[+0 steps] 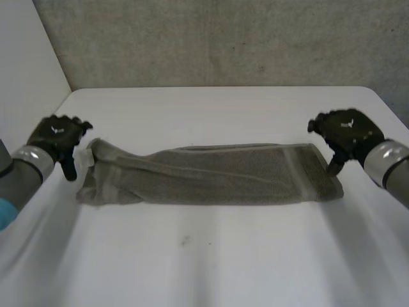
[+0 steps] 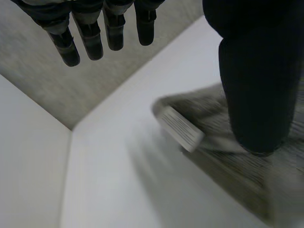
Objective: Fold the towel.
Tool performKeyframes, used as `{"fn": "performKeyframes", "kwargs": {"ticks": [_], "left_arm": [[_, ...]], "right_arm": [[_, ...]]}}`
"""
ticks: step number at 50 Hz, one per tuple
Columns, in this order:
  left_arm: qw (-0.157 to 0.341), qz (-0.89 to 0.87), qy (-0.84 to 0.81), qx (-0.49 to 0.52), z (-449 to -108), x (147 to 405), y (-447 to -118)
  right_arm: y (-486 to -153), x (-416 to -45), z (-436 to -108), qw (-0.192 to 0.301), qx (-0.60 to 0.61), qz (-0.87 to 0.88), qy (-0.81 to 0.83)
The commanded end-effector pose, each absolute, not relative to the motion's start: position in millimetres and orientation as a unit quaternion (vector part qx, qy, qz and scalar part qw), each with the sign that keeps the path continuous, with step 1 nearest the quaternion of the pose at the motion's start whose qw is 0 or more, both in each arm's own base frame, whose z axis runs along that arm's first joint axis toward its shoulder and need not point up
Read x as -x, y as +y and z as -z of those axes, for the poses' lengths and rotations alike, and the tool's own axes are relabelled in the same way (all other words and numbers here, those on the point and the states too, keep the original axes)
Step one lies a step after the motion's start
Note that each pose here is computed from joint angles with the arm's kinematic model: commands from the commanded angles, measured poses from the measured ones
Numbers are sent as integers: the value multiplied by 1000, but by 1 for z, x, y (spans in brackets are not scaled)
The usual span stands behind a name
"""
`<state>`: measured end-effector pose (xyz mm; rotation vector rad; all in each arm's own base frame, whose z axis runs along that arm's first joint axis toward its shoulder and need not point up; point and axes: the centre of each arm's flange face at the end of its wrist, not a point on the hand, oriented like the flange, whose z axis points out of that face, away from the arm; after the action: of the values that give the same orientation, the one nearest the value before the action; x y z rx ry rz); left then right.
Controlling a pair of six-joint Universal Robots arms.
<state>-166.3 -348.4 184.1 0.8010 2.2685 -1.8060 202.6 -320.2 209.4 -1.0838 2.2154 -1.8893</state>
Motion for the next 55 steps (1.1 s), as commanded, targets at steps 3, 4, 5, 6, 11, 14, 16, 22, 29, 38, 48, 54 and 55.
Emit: {"fn": "performKeyframes", "kwargs": {"ticks": [3,4,5,6,11,14,16,22,29,38,48,54,55], "left_arm": [[27,551,784,-286,-154,170,-307],[27,550,784,-286,-154,170,-307],[25,547,786,-288,-151,171,-305],[23,545,787,-289,-150,171,-303],[20,540,789,-291,-147,173,-300],[21,543,788,-290,-149,172,-301],[23,544,788,-289,-150,172,-301],[21,543,788,-289,-150,172,-300],[19,545,786,-292,-150,175,-299],[18,546,785,-292,-152,176,-298],[26,562,776,-287,-164,172,-299],[29,577,764,-287,-176,173,-299],[29,579,762,-289,-178,175,-299]], "right_arm": [[-313,-183,-160,24,348,571,743],[-313,-183,-160,24,348,571,743],[-314,-181,-153,20,351,566,745],[-316,-180,-147,16,355,563,747],[-320,-177,-132,2,369,550,749],[-324,-176,-125,-6,378,545,748],[-327,-175,-124,-8,378,546,747],[-333,-173,-115,-9,377,541,752],[-343,-169,-116,-20,369,551,749],[-366,-132,-130,-71,328,562,756],[-392,-37,-161,-194,301,550,755],[-402,-55,-201,-193,308,580,729],[-401,-78,-218,-177,316,604,710]]}}
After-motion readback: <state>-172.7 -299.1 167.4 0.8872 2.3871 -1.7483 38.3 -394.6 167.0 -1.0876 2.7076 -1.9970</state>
